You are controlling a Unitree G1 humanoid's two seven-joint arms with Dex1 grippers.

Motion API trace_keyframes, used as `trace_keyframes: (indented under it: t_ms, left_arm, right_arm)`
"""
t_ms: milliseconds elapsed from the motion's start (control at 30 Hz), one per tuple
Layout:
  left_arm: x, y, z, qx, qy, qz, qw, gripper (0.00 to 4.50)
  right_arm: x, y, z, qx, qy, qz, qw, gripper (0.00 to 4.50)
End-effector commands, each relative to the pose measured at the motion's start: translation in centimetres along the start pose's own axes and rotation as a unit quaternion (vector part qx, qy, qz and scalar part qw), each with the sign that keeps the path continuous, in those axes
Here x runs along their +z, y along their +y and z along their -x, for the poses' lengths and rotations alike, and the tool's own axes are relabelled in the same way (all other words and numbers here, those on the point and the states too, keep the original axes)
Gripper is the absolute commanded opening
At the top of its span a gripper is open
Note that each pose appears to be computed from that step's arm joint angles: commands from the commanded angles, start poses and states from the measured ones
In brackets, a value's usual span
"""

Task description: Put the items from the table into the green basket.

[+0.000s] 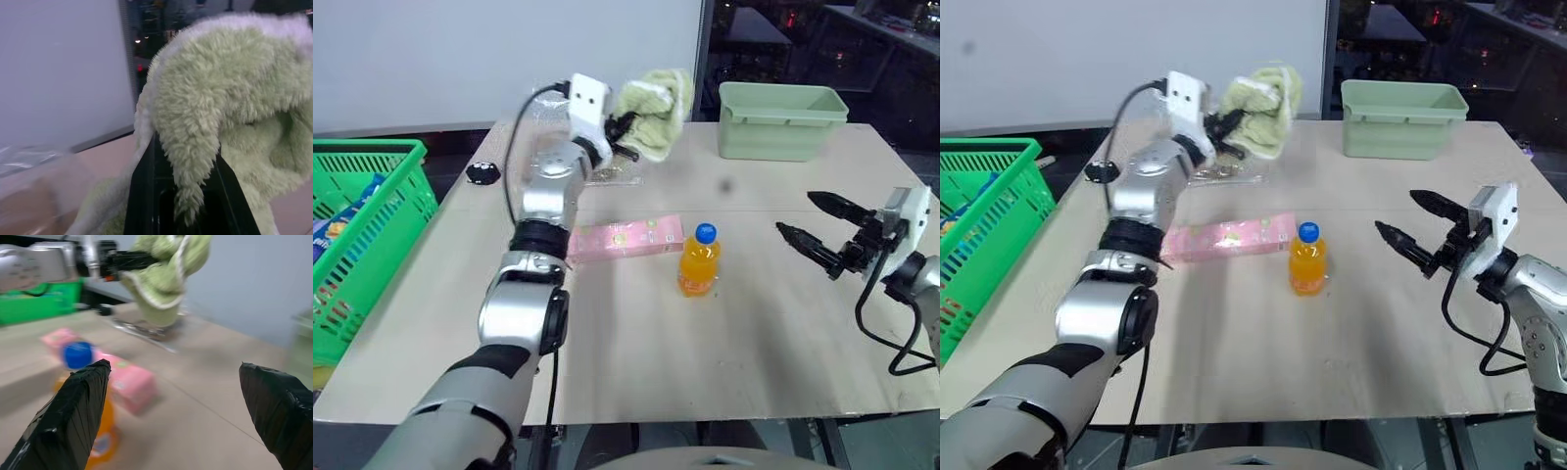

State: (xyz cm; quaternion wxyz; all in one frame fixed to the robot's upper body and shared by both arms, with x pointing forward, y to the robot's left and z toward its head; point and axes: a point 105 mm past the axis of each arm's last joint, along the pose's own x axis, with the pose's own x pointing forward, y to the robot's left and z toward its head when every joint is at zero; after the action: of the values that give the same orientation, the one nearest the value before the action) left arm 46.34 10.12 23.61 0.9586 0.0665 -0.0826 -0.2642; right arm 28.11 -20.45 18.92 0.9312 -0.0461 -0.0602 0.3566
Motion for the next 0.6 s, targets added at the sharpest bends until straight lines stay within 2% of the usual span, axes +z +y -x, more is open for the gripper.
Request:
trace_keyframes:
  t_ms: [33, 67, 167, 300, 333, 367, 600]
  left_arm:
    - [2.6, -1.9, -1.8, -0.043, -0.039, -0.039, 0.998, 0.06]
    - [2.7, -2.4, -2.0, -0.051, -0.04, -0.036, 0.997, 0.06]
    - [2.6, -2.3, -2.7, -0.024, -0.034, -0.05, 0.998, 1.1]
    - [2.9, -1.0, -2.9, 0.034, -0.03, -0.055, 0.998, 2.81]
    - [3.0, -0.8, -2.9, 0.042, -0.028, -0.055, 0.997, 3.38]
    - [3.0, -0.6, -2.9, 0.048, -0.026, -0.057, 0.997, 3.65]
    - [4.6, -0.3, -2.8, 0.042, -0.056, -0.049, 0.996, 3.65]
  right_arm:
    - [0.9, -0.1, 1.1, -0.046, -0.002, 0.026, 0.999, 4.5]
    - [0.6, -0.1, 1.2, -0.054, 0.005, 0.03, 0.998, 4.5]
    - [0.5, -0.1, 1.7, -0.088, 0.005, 0.028, 0.996, 4.5]
    - [0.2, 0.5, 1.9, -0.098, 0.003, 0.027, 0.995, 4.5]
    - [0.1, 0.6, 1.9, -0.099, 0.004, 0.027, 0.995, 4.5]
    - [0.0, 0.7, 1.8, -0.1, 0.005, 0.026, 0.995, 4.5]
    - [0.4, 1.1, 1.7, -0.088, -0.011, 0.016, 0.996, 4.5]
